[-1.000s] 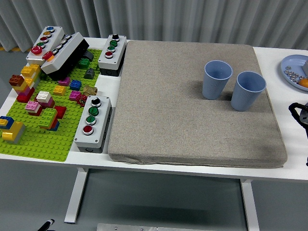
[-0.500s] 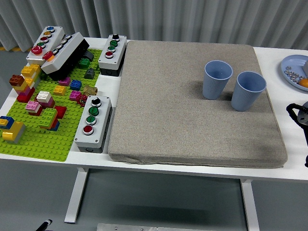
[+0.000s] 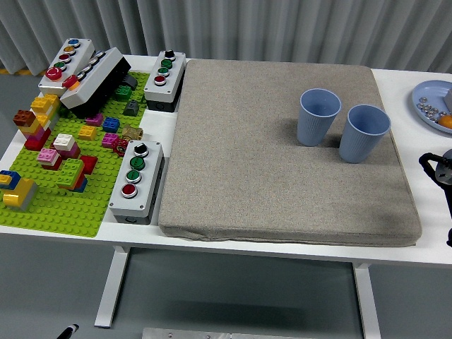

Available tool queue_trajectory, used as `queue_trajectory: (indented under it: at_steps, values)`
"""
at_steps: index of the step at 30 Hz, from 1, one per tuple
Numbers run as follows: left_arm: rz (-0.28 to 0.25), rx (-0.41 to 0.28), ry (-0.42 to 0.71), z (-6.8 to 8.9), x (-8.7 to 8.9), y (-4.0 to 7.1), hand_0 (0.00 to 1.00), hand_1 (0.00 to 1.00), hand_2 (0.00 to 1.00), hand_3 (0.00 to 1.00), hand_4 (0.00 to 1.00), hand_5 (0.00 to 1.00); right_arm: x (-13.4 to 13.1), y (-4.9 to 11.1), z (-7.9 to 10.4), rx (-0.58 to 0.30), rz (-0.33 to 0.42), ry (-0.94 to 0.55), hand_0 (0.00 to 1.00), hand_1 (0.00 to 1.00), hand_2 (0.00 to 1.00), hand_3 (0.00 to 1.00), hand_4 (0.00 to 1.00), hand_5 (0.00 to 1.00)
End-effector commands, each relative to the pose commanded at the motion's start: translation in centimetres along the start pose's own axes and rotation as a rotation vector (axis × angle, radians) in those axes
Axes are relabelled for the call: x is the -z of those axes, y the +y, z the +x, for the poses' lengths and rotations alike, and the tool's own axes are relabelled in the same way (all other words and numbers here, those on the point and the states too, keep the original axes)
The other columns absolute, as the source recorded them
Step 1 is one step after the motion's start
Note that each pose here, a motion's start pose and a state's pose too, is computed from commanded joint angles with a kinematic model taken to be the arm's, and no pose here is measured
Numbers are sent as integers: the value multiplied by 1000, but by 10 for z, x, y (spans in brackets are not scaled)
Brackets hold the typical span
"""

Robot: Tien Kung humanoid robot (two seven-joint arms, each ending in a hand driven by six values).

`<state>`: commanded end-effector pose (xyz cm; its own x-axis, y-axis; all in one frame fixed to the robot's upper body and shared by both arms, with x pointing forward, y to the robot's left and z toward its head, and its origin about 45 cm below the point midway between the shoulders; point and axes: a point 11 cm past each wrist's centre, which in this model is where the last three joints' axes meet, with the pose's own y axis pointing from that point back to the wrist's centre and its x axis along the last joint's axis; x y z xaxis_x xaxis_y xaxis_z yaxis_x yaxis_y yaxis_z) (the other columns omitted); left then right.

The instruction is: Pick cup pour cup place

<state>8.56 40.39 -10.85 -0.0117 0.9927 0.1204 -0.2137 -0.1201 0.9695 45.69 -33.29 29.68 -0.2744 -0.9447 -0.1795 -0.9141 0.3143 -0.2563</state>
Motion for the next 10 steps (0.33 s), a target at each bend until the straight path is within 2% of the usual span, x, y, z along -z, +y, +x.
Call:
queue_trajectory:
  at_steps: [10]
  values:
    - [1, 0, 2, 0, 0, 0, 846, 806, 890, 794, 636, 989, 1, 0, 0, 0, -1, -3, 974, 856, 885, 862, 762, 998]
